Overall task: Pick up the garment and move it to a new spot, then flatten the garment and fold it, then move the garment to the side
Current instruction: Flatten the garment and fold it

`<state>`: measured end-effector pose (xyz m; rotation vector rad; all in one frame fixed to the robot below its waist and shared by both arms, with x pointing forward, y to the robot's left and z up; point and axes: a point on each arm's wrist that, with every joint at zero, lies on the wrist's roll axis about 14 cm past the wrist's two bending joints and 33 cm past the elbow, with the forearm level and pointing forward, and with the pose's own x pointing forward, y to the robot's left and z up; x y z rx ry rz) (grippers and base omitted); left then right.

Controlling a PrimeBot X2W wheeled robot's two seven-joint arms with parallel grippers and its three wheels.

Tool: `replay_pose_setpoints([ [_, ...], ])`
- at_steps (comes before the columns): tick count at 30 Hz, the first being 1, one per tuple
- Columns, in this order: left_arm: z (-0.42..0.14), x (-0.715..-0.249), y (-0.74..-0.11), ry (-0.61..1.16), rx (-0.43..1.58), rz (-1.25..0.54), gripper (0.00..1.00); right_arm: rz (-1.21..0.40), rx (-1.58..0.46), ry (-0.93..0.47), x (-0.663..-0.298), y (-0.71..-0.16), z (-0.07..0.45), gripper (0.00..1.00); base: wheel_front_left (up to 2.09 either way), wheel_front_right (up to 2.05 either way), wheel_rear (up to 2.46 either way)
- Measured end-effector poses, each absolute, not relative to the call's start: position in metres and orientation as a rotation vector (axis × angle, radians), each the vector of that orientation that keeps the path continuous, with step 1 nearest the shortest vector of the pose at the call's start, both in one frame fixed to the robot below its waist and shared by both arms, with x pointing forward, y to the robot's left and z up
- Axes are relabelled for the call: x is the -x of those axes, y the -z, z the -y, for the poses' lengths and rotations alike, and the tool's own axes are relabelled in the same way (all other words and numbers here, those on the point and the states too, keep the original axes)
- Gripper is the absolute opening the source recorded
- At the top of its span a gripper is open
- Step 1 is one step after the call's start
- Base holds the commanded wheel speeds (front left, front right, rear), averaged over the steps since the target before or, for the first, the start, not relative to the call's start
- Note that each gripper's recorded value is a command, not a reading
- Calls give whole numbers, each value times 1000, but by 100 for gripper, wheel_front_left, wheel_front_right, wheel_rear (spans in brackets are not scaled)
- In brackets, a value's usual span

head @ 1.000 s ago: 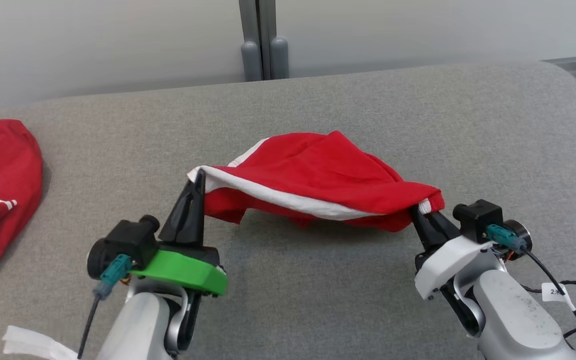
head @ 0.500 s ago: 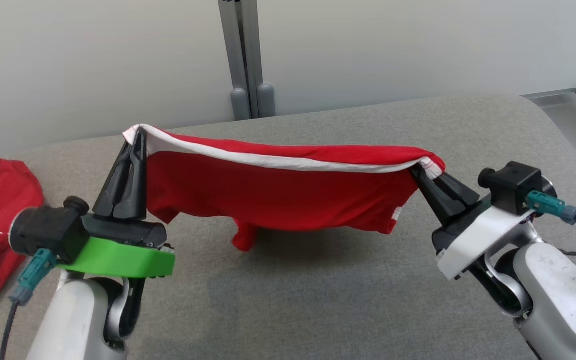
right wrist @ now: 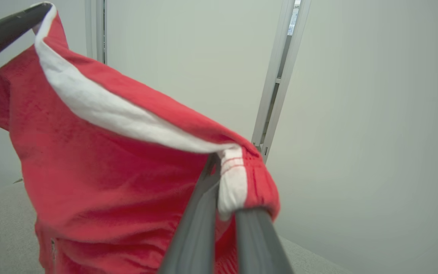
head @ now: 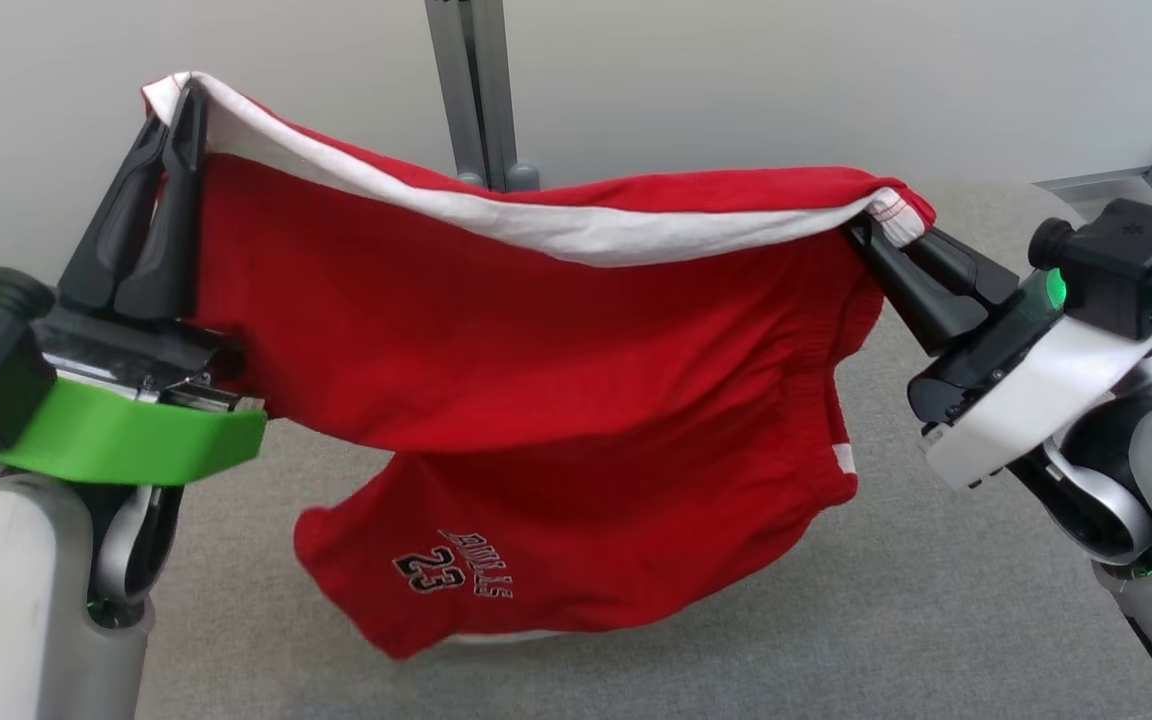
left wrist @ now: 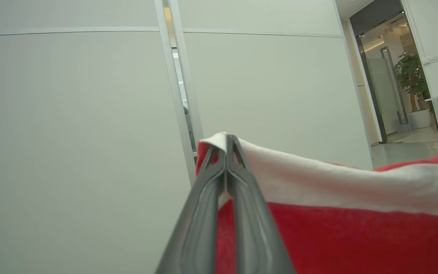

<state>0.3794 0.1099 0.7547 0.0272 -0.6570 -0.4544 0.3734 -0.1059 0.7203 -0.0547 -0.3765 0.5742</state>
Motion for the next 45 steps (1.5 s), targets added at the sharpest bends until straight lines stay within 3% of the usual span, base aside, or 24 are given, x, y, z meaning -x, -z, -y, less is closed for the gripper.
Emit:
replay_pose_setpoints([
  [8,-112,-429,-741,446,-6,572,0,321,122,-601,-415,-712,88,0,0,0,0],
  [18,-110,-536,-770,418,-85,639,0,450,163,-509,-537,-752,79,0,0,0,0],
  [22,-109,-574,-762,406,-75,659,0,458,210,-491,-578,-736,75,0,0,0,0],
  [27,-101,-612,-701,407,8,550,0,391,203,-511,-612,-674,66,0,0,0,0],
  [36,-89,-596,-615,447,142,446,0,217,155,-597,-612,-561,54,0,0,0,0],
  [45,-107,-537,-587,397,225,391,0,172,38,-646,-549,-533,48,0,0,0,0],
])
